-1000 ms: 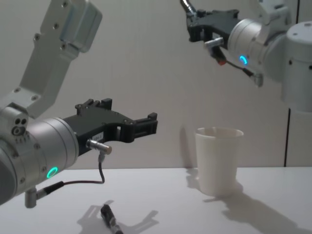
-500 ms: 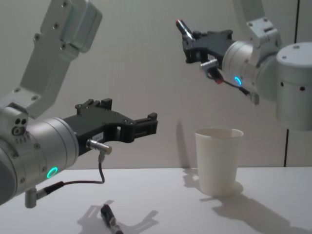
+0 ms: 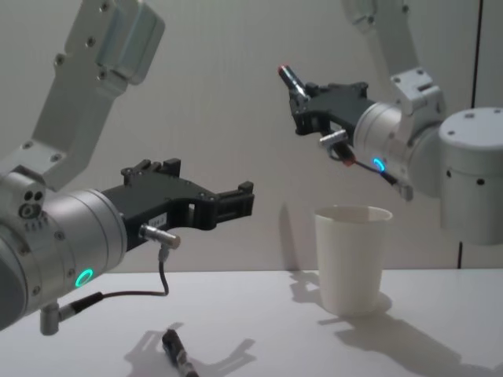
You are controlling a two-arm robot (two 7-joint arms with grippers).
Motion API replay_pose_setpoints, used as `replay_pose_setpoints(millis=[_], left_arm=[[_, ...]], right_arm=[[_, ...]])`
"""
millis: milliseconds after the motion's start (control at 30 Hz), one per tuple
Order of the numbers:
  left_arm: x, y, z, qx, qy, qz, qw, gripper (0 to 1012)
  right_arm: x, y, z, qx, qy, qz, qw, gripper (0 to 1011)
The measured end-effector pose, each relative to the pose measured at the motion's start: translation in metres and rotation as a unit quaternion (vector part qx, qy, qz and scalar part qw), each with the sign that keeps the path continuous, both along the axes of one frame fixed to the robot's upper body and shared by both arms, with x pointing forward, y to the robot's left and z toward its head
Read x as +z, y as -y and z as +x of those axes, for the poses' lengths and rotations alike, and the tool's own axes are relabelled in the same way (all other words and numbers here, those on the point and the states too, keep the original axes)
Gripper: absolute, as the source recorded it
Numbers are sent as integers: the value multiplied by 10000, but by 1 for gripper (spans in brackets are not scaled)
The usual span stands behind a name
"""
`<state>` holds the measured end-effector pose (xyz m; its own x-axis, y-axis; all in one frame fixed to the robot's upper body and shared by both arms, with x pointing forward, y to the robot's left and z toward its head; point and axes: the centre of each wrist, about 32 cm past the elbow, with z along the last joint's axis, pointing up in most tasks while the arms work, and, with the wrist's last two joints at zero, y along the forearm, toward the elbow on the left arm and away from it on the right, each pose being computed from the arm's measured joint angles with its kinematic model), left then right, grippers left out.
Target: Place the pen into the pen holder.
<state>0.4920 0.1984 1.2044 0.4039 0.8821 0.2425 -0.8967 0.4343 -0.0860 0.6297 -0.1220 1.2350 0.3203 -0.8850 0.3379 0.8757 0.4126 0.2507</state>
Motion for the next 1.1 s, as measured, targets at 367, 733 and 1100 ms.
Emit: replay_pose_setpoints(millis=[367, 733, 1100], left_arm=[[0, 0, 0, 0, 0, 0, 10000, 1000], [0, 0, 0, 0, 0, 0, 10000, 1000], [0, 0, 0, 0, 0, 0, 10000, 999]], right_arm=[[-140, -24, 24, 54, -60, 1, 10000, 184], [-229, 20, 2, -6, -164, -10, 9999, 184], [-304, 95, -46, -111, -321, -44, 9994, 184]])
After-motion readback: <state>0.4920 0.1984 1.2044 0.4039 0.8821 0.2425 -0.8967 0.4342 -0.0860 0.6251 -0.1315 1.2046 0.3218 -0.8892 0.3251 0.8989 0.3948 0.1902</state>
